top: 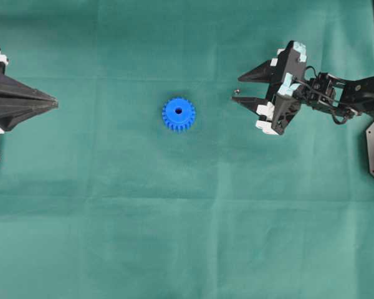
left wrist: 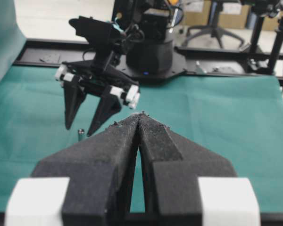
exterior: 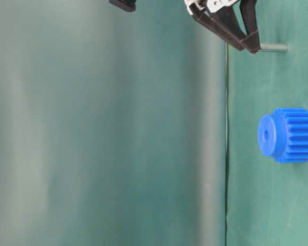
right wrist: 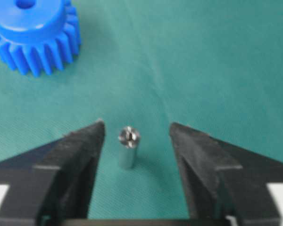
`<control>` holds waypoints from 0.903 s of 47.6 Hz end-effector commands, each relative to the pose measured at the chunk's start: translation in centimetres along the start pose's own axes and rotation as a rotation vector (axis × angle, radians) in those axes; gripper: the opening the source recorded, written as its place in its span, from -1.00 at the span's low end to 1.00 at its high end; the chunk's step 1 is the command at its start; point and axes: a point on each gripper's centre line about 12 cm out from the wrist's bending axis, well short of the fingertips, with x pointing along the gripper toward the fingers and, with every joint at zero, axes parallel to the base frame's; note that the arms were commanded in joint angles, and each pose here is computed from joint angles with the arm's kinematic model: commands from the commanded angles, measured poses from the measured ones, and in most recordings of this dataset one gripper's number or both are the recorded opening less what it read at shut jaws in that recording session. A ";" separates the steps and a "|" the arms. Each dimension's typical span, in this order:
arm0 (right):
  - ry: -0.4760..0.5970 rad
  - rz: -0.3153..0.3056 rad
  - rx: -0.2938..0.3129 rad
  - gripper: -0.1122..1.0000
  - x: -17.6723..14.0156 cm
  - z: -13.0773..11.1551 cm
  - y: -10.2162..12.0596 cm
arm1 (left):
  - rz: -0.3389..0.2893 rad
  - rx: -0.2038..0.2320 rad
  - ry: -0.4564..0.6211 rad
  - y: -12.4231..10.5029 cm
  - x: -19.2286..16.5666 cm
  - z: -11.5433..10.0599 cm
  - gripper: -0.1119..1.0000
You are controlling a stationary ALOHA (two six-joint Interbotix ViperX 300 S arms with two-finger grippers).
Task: Insert the shaft placed at a random location into the center hole of the small gear at another random location.
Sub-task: 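Close the right gripper on the silver shaft and lift it upright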
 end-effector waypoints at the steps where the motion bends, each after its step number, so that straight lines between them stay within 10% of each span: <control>1: -0.018 0.003 0.003 0.17 0.0 0.5 0.1 | 0.002 -0.008 -0.008 0.0 0.1 0.3 -0.80; 10: -0.021 0.025 -0.014 -0.50 0.0 0.5 0.8 | 0.003 -0.014 -0.002 0.0 0.1 0.2 -0.80; 43: -0.077 0.071 0.011 -0.50 -3.8 6.6 2.0 | 0.004 -0.021 0.011 0.0 0.1 0.1 -0.80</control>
